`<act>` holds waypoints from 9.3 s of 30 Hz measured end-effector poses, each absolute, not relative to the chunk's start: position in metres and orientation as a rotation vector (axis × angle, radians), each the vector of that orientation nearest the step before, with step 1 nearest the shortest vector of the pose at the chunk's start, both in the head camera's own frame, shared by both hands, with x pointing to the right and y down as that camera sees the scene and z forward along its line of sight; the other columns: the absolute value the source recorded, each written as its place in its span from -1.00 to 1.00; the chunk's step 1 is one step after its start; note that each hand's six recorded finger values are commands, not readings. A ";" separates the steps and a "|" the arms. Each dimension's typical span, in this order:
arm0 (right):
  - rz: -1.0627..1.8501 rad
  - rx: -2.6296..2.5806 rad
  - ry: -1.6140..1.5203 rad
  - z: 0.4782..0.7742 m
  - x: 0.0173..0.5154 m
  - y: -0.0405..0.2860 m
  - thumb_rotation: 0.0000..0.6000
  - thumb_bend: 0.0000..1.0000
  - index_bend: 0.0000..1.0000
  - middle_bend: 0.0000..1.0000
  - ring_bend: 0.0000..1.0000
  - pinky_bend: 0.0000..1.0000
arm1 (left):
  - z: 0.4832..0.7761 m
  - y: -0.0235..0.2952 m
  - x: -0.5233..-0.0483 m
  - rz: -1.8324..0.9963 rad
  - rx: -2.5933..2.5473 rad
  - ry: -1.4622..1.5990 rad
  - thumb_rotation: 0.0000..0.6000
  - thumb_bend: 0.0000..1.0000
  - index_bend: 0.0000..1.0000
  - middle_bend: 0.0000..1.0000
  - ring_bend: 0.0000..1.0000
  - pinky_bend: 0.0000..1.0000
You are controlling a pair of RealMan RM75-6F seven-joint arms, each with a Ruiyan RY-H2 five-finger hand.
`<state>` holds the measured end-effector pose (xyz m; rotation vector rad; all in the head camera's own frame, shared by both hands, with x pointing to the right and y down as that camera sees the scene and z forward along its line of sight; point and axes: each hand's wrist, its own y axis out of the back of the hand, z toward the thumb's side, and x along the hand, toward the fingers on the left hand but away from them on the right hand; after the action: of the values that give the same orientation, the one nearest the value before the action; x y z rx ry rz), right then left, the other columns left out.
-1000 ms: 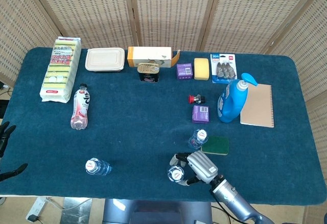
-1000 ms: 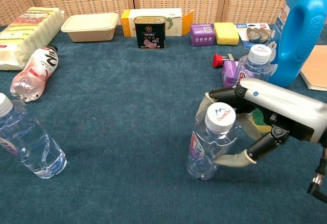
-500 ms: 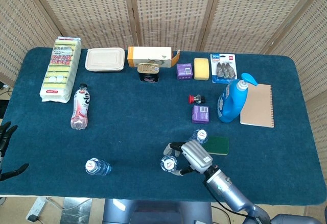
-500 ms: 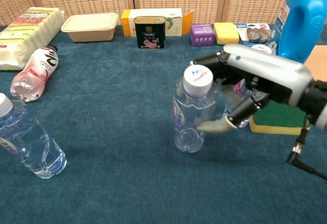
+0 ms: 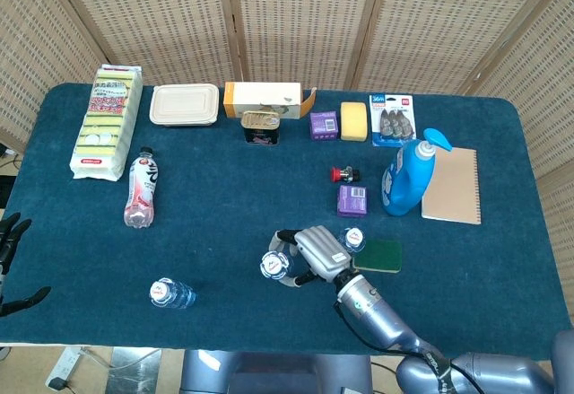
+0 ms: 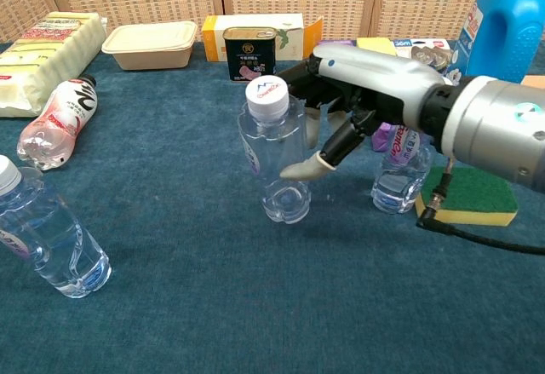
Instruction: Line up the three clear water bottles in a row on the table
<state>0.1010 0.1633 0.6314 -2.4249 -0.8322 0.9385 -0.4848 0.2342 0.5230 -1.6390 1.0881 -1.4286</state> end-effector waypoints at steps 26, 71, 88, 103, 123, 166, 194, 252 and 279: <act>1.108 -2.386 -0.764 0.647 0.093 0.134 1.00 -0.40 -0.19 -0.05 0.03 0.50 | 0.521 0.236 -0.484 -1.413 -1.665 1.085 1.00 -0.91 -1.00 -1.00 -1.00 -0.96; 0.892 -2.233 -0.781 0.545 0.130 0.114 1.00 -1.00 -0.87 -0.90 -0.93 -0.45 | 0.523 0.233 -0.484 -1.394 -1.699 1.088 1.00 -0.91 -1.00 -1.00 -1.00 -0.96; 0.973 -1.759 -0.850 0.523 0.283 0.138 1.00 -1.00 -0.89 -0.94 -0.97 -0.50 | 0.584 0.246 -0.482 -1.139 -2.094 1.021 1.00 -0.94 -1.00 -1.00 -1.00 -0.96; 1.090 -1.582 -1.033 0.556 0.401 0.188 1.00 -1.00 -0.93 -0.98 -1.00 -0.64 | 0.624 0.254 -0.416 -0.957 -2.331 0.970 1.00 -0.94 -1.00 -1.00 -1.00 -0.96; 1.012 -1.644 -1.165 0.540 0.419 0.222 1.00 -1.00 -0.93 -0.98 -1.00 -0.66 | 0.656 0.265 -0.343 -0.942 -2.469 0.871 1.00 -0.82 -1.00 -1.00 -1.00 -0.84; 1.557 -1.451 -1.129 0.542 0.441 0.229 1.00 -1.00 -0.89 -1.00 -1.00 -0.76 | 0.680 0.163 -0.284 -0.741 -2.621 1.299 1.00 -0.62 -0.01 0.02 -0.32 -0.12; 1.555 -1.455 -1.157 0.540 0.445 0.227 1.00 -1.00 -0.89 -1.00 -1.00 -0.76 | 0.699 0.147 -0.207 -0.879 -2.624 0.995 1.00 -0.61 -0.01 0.02 -0.32 -0.12; 1.543 -1.505 -1.165 0.537 0.443 0.229 1.00 -1.00 -0.89 -1.00 -1.00 -0.76 | 0.692 0.149 -0.215 -0.933 -2.602 0.869 1.00 -0.67 -1.00 -1.00 -1.00 -0.73; 1.496 -1.453 -1.108 0.538 0.424 0.232 1.00 -1.00 -0.94 -1.00 -1.00 -0.73 | 0.530 0.170 -0.433 -1.093 -1.866 1.133 1.00 -0.74 -1.00 -1.00 -1.00 -0.94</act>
<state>0.4237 0.2325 0.5378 -1.4530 -1.1084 1.4964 -0.4326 0.1699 0.5301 -1.8662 1.1329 -1.0932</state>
